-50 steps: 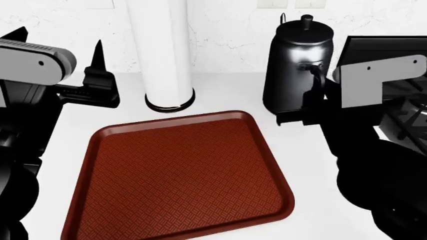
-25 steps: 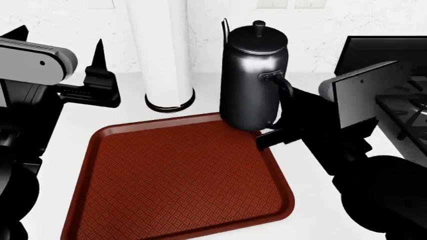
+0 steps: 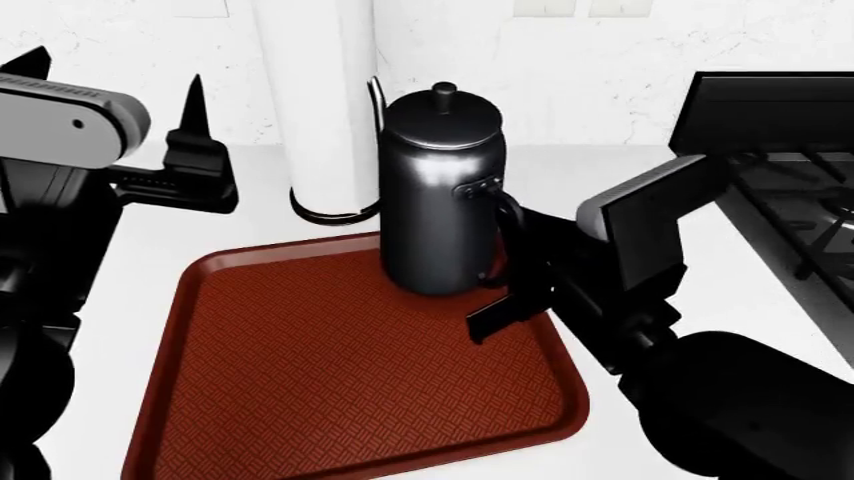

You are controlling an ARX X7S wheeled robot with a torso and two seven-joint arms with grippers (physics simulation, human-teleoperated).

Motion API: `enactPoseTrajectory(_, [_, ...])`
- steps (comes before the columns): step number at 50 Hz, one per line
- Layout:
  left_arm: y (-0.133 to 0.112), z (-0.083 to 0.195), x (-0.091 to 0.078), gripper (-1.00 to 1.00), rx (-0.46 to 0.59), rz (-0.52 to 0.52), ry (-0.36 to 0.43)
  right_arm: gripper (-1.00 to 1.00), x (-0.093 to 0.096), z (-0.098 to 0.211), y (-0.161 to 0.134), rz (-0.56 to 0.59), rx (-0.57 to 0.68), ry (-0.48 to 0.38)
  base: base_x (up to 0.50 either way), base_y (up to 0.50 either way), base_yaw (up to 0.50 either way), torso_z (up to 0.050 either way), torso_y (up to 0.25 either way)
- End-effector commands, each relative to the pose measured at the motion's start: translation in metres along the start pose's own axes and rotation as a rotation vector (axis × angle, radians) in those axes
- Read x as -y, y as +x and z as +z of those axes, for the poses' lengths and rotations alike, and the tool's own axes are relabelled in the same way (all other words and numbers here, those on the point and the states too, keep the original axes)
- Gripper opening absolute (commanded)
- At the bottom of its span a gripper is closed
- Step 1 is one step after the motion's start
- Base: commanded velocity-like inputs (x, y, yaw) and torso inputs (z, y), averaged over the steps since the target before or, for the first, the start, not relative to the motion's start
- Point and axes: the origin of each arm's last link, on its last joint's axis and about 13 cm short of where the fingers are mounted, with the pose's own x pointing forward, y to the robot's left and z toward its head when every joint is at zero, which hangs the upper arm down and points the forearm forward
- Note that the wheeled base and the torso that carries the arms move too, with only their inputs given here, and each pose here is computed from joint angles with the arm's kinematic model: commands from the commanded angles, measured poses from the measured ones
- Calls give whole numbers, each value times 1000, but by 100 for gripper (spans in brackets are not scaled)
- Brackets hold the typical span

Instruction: Pick the kettle from the counter and place it on the tray. Then pick the mug from the cabinet and place it on the tray. Then close the cabinet doors.

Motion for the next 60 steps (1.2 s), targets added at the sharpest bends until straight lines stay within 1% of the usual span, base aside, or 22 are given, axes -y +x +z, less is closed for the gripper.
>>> enactPoseTrajectory(1, [-1,3,-2,100,4,3,2,-100,-3,-3,4,28,12,3,0,0,0,0,0])
enactPoseTrajectory(14, [-3,3,-3,100,2,2,6,-100,-5,-6,5,46,-21,16,0,0,0,0,0])
enactPoseTrajectory(21, [-1,1,-1,100,0,4,4,-100,-3,-4,3,33,-39,24,0,0,0,0,0])
enactPoseTrajectory(22, [0,1,-1,100,0,5,4,100,-3,-4,2,31,-41,23,0,0,0,0,0])
enactPoseTrajectory(26, [1,0,0,100,-1,5,0,100,-3,-4,0,24,-57,23,0,0,0,0,0])
enactPoseTrajectory(37, [0,-1,1,100,-3,6,-1,100,-5,-4,-14,49,-91,17,0,0,0,0,0])
enactPoseTrajectory(48, [0,2,0,100,5,3,-1,100,-7,-1,-22,51,-103,18,0,0,0,0,1])
enactPoseTrajectory(55, [-1,4,-2,100,6,4,-5,100,-12,3,-31,99,-107,8,0,0,0,0,0])
enactPoseTrajectory(60, [-2,4,-2,100,6,3,-6,100,-15,8,-37,106,-97,8,0,0,0,0,0])
